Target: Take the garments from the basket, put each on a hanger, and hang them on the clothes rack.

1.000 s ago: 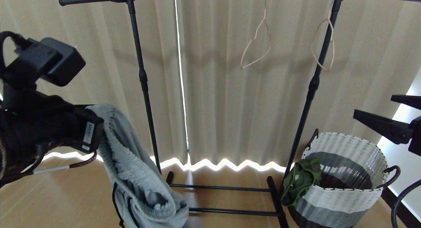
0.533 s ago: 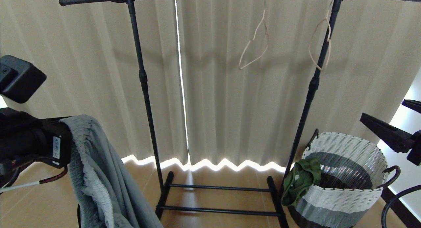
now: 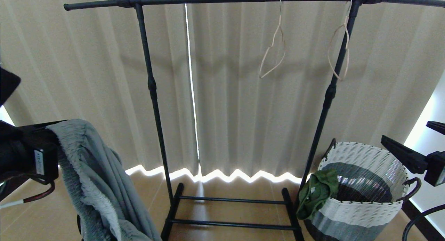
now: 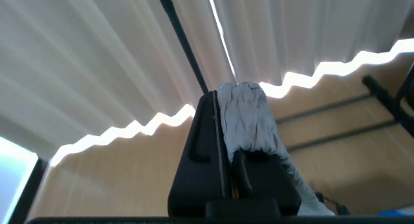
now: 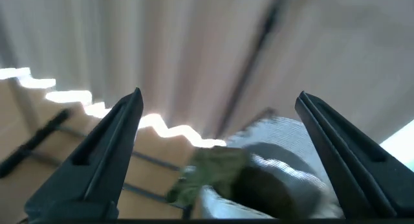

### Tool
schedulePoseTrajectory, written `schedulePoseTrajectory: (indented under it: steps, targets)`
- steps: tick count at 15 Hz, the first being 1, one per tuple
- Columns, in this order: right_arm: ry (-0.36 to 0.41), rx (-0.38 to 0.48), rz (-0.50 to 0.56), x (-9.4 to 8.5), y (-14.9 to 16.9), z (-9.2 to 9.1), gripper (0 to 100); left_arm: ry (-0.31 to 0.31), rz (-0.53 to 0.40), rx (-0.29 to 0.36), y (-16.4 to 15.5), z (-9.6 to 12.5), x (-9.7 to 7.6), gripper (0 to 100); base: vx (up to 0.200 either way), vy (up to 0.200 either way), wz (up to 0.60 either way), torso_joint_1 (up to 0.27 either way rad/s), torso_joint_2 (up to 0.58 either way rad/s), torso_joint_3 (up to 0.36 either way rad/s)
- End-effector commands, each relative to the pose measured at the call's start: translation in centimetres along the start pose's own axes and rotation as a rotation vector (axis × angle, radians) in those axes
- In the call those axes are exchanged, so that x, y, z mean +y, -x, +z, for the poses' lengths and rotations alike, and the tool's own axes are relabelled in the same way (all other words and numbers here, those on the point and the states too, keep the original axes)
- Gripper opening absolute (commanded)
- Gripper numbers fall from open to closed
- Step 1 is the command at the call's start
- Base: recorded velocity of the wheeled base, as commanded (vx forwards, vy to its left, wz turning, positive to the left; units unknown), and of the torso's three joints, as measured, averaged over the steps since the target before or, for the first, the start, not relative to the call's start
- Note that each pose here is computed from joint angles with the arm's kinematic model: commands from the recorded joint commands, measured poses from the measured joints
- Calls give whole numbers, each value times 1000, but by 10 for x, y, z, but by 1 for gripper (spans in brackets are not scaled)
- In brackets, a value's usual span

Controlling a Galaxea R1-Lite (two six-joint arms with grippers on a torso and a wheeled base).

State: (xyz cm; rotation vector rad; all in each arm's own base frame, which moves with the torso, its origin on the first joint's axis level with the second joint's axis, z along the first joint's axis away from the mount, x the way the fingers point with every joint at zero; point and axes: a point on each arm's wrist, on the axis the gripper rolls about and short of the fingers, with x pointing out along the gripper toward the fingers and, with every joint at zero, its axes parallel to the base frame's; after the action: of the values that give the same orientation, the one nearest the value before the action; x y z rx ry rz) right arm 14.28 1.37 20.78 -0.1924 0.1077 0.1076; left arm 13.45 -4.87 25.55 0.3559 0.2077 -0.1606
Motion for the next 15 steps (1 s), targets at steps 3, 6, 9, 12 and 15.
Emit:
schedulePoseTrajectory:
  steps: [3, 6, 9, 12, 15]
  targets:
    - [-2, 21, -18, -3, 0, -5, 100, -21, -14, 36, 1, -14, -4, 0, 0, 0, 0, 178, -185, -253]
    - [-2, 31, -16, -2, -1, -7, 100, -26, -30, 33, 2, -16, -7, 0, 0, 0, 0, 116, -640, -253]
    - [-2, 29, -17, -2, 0, -7, 100, -22, -25, 21, 5, -16, -6, 0, 0, 0, 0, 100, -504, -258]
    - [0, 31, -18, -2, -1, -7, 100, -19, -24, 10, 9, -16, -5, 0, 0, 0, 0, 344, -468, -263]
    - [10, 32, -16, -2, -1, -7, 100, -21, -25, 15, 10, -19, -6, 0, 0, 0, 0, 259, -487, -260]
